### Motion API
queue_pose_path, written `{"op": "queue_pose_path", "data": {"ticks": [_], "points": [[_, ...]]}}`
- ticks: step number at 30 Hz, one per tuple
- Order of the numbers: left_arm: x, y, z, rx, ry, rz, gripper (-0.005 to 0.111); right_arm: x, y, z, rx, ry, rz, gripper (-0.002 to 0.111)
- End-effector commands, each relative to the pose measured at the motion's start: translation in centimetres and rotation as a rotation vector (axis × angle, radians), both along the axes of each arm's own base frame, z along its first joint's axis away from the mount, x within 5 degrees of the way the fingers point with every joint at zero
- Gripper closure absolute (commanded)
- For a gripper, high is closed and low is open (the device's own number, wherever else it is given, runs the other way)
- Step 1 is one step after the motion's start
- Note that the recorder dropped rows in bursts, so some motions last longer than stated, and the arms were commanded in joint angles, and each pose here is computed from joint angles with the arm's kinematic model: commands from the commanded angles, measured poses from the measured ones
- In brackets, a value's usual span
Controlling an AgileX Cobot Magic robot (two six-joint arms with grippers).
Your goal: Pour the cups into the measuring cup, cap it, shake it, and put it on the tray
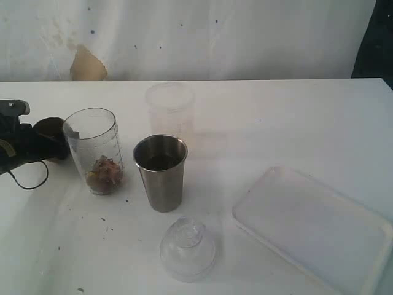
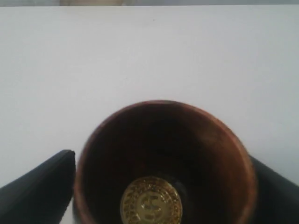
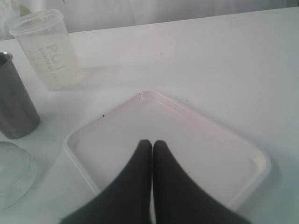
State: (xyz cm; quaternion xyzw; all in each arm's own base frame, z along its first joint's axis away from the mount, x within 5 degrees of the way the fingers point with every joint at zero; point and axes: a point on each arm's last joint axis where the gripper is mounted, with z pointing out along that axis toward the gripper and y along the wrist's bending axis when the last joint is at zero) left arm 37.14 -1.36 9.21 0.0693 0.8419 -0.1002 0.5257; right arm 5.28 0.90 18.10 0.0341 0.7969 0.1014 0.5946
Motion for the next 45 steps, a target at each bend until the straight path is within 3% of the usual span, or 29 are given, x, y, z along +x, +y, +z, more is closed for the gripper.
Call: {"op": "queue_pose_path", "data": {"ticks": [1,9,20,22,24,28,33,45], "points": [[0.0,0.0,0.2,0.005,0.011,-0.002,0.016,0.0,0.0,0.1,0.016,-0.016,-0.003,0.108],[-0.3,0.3,2.8,0.034,0.043,0.028,0.012,0.0,0.0,0.1,0.016,-0.016,-0.003,0.108],[-1.1,0.6,9.6,0.04,-0.09,0.056,0.013,0.0,0.0,0.1,0.016,-0.016,-0.003,0.108],[-1.4,0.6,10.6,0.018,-0.095,0.077,0.02,0.0,0.0,0.1,0.016,-0.016,-0.003,0.108],[-1.9,0.8,11.5,-0.003,-0.08,0.107,0.039,0.0,0.0,0.1,0.016,-0.016,-0.003,0.108],[-3.0,1.2,12.8,-0.005,-0.024,0.161,0.107,0.0,0.0,0.1,0.016,-0.016,-0.003,0.108],[-5.8,1.2,14.3,-0.082,-0.049,0.204,0.107,0.0,0.0,0.1,0.016,-0.016,-0.003,0.108],[-17.0,0.2,16.4,-0.229,-0.288,0.155,0.107,0.0,0.0,0.1,0.016,-0.016,-0.003,0.108]]}}
